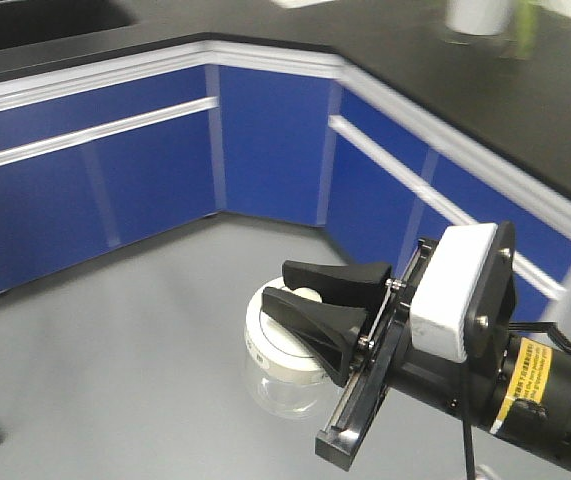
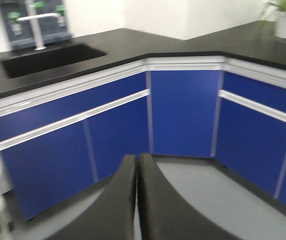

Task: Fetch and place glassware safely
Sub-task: 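Drive the base away from the bench carrying the jar in the right gripper, then drive up to the black worktop holding the jar in the right gripper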

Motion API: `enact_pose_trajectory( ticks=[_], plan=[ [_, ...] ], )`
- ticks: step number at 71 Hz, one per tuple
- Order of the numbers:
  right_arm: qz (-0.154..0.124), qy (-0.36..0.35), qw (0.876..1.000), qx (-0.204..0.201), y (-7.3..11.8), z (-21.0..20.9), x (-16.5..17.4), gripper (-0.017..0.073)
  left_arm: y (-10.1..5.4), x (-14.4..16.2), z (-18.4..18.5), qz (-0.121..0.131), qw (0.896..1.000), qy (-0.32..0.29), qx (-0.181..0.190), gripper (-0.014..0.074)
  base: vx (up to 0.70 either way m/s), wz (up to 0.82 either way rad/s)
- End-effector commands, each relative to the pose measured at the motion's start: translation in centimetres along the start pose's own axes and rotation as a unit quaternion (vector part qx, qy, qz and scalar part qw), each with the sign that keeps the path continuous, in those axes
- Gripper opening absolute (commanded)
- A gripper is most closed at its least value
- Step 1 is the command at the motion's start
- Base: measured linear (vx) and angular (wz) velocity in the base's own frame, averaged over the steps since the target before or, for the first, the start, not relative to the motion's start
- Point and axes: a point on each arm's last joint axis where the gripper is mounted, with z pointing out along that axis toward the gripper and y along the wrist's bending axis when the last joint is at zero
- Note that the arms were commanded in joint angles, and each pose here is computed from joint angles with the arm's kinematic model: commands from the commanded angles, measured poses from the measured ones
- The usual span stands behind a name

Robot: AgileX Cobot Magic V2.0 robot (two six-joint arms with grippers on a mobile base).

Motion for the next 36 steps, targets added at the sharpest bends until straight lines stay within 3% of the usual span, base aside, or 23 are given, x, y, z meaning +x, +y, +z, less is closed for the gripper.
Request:
enact_pose_trajectory(
  ticks=[1, 36],
  plan=[
    [-0.003, -0.068, 0.998, -0.015, 0.25, -0.19, -2.36, -0.0003, 0.04, -1.38, -0.09, -0.006, 0.999, -0.043, 0.0, -0.0007, 0.19, -0.76],
    [-0.003, -0.068, 0.998, -0.015, 0.25, -0.19, -2.36, -0.0003, 0.04, -1.38, -0.09, -0.006, 0.999, -0.043, 0.0, -0.0007, 0.2, -0.79]
  ],
)
